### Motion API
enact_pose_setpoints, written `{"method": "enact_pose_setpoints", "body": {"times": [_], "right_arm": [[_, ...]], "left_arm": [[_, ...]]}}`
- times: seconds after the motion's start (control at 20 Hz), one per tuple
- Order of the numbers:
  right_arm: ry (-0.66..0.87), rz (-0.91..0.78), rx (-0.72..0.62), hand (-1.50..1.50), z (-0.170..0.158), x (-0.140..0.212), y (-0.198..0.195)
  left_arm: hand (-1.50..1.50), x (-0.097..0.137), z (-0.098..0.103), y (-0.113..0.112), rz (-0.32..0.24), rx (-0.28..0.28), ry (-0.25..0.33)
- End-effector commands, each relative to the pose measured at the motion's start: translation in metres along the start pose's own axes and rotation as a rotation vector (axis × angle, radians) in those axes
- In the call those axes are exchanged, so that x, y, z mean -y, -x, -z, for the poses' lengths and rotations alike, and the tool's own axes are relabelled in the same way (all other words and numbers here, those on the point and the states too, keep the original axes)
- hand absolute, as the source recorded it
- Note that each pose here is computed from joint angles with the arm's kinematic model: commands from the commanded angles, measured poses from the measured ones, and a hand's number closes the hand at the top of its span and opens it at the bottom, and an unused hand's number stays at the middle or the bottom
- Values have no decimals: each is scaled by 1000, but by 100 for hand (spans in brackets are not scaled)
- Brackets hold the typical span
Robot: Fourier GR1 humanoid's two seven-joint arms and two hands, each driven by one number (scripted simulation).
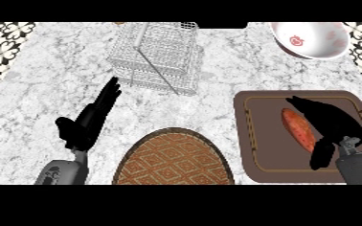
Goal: Pick the sweet potato from the tray and place it in the tiered basket
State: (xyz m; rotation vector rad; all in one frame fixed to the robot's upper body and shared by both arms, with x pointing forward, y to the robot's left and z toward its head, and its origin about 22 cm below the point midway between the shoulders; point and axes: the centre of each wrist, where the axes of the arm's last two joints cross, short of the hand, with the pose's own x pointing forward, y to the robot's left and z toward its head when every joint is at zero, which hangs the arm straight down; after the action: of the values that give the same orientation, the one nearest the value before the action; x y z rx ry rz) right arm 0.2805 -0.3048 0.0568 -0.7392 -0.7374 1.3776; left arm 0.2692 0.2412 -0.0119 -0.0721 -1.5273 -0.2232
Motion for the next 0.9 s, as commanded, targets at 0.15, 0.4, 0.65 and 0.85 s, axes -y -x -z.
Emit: {"method": "enact_pose_setpoints", "body": {"times": [0.15, 0.4, 0.65, 0.85], "right_arm": [[14, 79, 73, 150, 20, 0, -15], [112, 86, 178, 150, 17, -10, 7], [131, 102, 193, 150, 14, -31, -15], [162, 82, 189, 150, 16, -25, -11]], "left_arm": [[0, 1, 4, -3, 6, 7, -5], [0, 12, -4, 16, 6, 7, 5], [0, -9, -4, 19, -5, 17, -3], [0, 10, 0, 8, -3, 0, 14]]}}
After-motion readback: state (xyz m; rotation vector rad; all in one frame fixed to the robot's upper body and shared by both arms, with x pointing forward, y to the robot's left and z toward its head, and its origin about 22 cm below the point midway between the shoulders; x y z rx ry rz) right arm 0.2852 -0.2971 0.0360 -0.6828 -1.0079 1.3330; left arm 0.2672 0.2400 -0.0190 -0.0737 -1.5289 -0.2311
